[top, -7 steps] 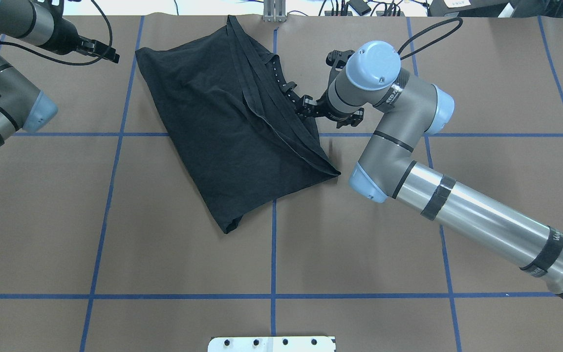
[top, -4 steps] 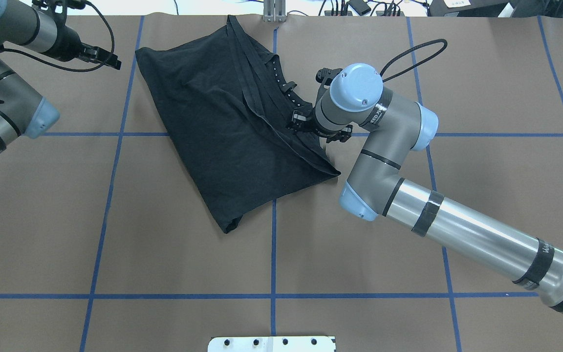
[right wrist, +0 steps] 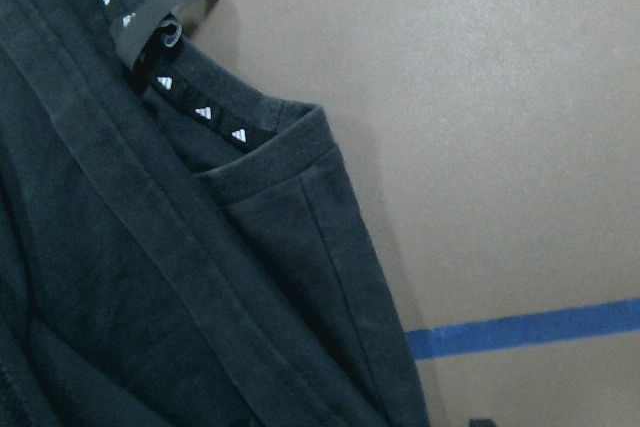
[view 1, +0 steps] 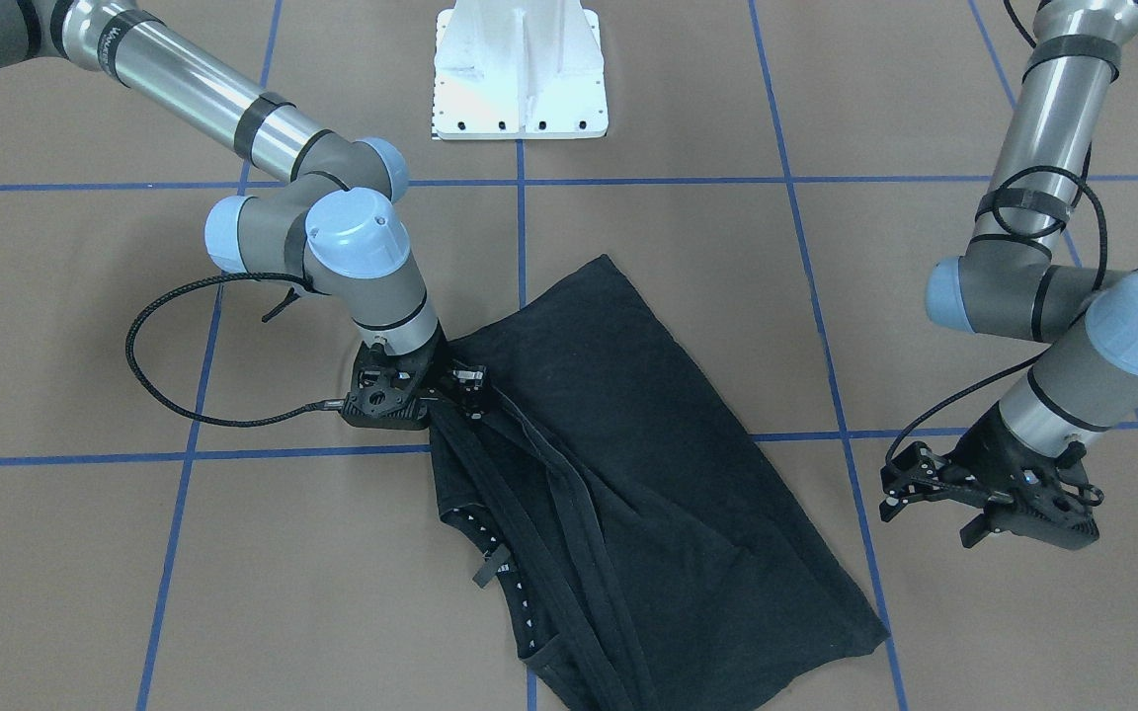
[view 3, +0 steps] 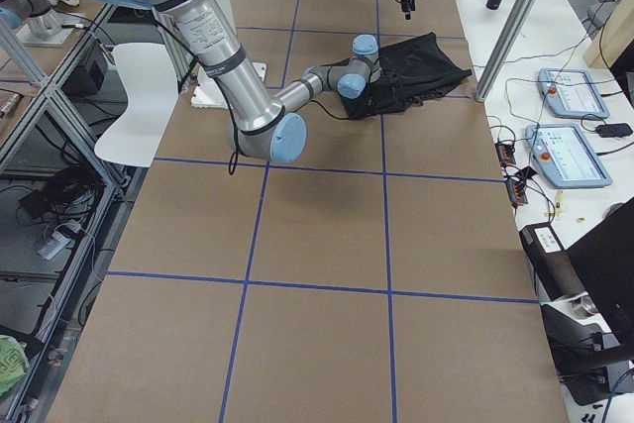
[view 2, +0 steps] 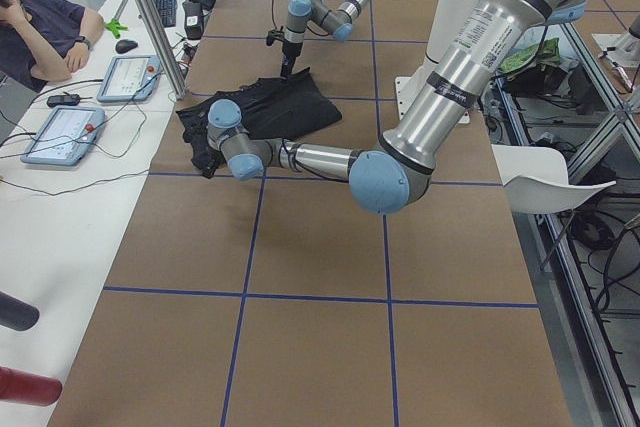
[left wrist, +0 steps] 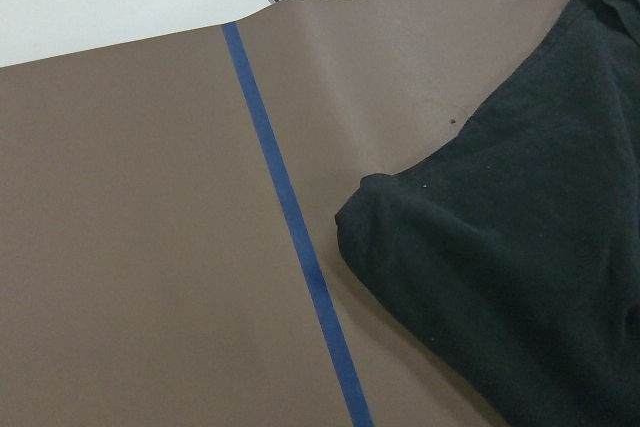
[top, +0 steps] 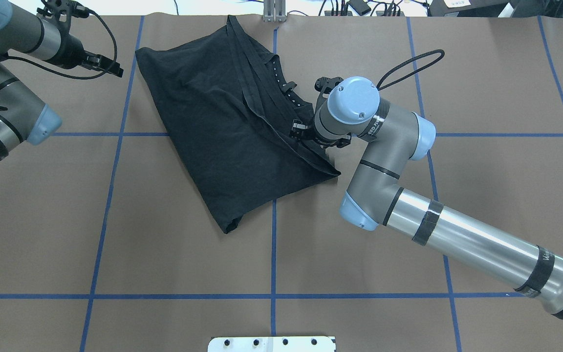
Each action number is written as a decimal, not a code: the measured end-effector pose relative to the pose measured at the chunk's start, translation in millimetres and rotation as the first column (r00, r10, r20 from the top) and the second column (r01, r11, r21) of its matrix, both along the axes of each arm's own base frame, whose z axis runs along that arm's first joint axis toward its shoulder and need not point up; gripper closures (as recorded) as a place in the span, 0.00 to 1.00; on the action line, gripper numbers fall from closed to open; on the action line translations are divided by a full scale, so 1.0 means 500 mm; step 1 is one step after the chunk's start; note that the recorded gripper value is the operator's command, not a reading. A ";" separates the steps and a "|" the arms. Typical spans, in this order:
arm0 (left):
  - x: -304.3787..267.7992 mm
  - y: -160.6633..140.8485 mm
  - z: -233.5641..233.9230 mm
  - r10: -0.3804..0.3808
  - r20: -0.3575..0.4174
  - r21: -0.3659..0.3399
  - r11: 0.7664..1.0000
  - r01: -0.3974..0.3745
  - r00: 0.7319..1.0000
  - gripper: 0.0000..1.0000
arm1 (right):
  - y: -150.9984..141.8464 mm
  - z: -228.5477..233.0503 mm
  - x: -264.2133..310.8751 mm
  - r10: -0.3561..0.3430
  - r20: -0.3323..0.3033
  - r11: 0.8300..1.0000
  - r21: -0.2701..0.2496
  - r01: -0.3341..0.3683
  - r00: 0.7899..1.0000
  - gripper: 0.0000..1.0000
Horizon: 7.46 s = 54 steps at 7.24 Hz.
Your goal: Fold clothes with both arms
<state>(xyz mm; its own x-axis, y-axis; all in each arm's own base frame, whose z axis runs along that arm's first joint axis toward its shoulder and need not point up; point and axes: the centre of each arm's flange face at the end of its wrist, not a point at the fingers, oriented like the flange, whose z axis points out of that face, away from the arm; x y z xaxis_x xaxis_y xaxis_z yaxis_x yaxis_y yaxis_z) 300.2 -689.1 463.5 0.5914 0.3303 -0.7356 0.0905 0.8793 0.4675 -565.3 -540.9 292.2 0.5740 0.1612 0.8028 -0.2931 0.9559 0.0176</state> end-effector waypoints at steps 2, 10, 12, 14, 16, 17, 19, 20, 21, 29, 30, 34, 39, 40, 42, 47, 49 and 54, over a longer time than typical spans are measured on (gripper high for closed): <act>0.002 0.002 0.003 0.002 0.002 -0.001 1.000 -0.002 1.000 0.00 | 0.000 0.002 0.001 -0.010 -0.006 1.000 0.011 0.010 1.000 0.78; 0.001 0.004 0.000 0.002 -0.005 0.009 1.000 -0.002 1.000 0.00 | 0.089 -0.056 0.049 -0.051 -0.002 0.999 0.016 0.051 0.999 1.00; 0.001 0.004 -0.002 0.002 -0.008 0.013 1.000 -0.002 1.000 0.00 | 0.242 -0.097 0.049 -0.111 -0.006 0.994 0.019 0.111 0.994 1.00; -0.001 0.007 0.001 0.002 -0.009 0.016 1.000 -0.002 1.000 0.00 | 0.370 -0.083 0.068 -0.155 -0.005 0.987 0.040 0.155 0.988 1.00; -0.004 0.015 0.008 0.003 -0.017 0.030 1.000 -0.003 1.000 0.00 | 0.427 -0.056 0.082 -0.177 -0.017 0.983 0.048 0.178 0.984 0.01; -0.004 0.017 0.009 0.003 -0.020 0.035 0.999 -0.003 1.000 0.00 | 0.434 -0.052 0.083 -0.181 -0.018 0.982 0.049 0.182 0.983 0.00; -0.003 0.020 0.004 0.004 -0.025 0.041 0.999 -0.003 1.000 0.00 | 0.427 -0.057 0.086 -0.179 -0.018 0.982 0.054 0.180 0.984 0.00; -0.002 0.021 0.001 0.005 -0.026 0.043 0.999 -0.004 1.000 0.00 | 0.416 -0.067 0.085 -0.176 -0.015 0.982 0.060 0.177 0.984 0.00; -0.002 0.021 0.001 0.006 -0.026 0.044 0.999 -0.005 1.000 0.00 | 0.406 -0.092 0.070 -0.175 -0.015 0.982 0.065 0.175 0.985 0.07; -0.002 0.023 -0.006 0.000 -0.035 0.040 0.999 0.001 0.999 0.00 | 0.470 -0.141 -0.070 -0.280 -0.289 0.938 0.120 0.325 0.915 0.56; -0.002 0.023 -0.006 0.000 -0.035 0.039 0.999 0.001 0.999 0.00 | 0.481 -0.143 -0.073 -0.284 -0.296 0.935 0.124 0.332 0.912 0.56; -0.001 0.023 -0.005 0.000 -0.035 0.038 0.999 0.001 0.999 0.00 | 0.513 -0.162 -0.056 -0.298 -0.305 0.929 0.125 0.349 0.904 0.72; -0.001 0.023 -0.004 0.001 -0.034 0.038 0.999 0.000 0.999 0.00 | 0.523 -0.161 -0.061 -0.306 -0.307 0.926 0.124 0.356 0.901 0.66; -0.001 0.023 -0.004 0.001 -0.034 0.038 0.999 0.000 0.999 0.00 | 0.524 -0.160 -0.063 -0.307 -0.309 0.925 0.124 0.358 0.900 0.71; 0.000 0.023 -0.003 0.002 -0.033 0.037 0.999 0.000 0.999 0.00 | 0.526 -0.156 -0.067 -0.309 -0.313 0.925 0.122 0.361 0.898 1.00; 0.000 0.024 -0.004 0.002 -0.034 0.038 0.999 0.000 0.999 0.00 | 0.508 -0.162 -0.051 -0.301 -0.303 0.928 0.123 0.351 0.904 1.00; 0.000 0.024 -0.004 0.002 -0.034 0.038 0.999 0.000 0.999 0.00 | 0.507 -0.126 -0.009 -0.299 -0.307 0.931 0.114 0.347 0.903 1.00; 0.000 0.024 -0.008 0.001 -0.036 0.040 0.999 0.000 0.999 0.00 | 0.563 -0.025 0.093 -0.308 -0.326 0.932 0.086 0.353 0.893 0.01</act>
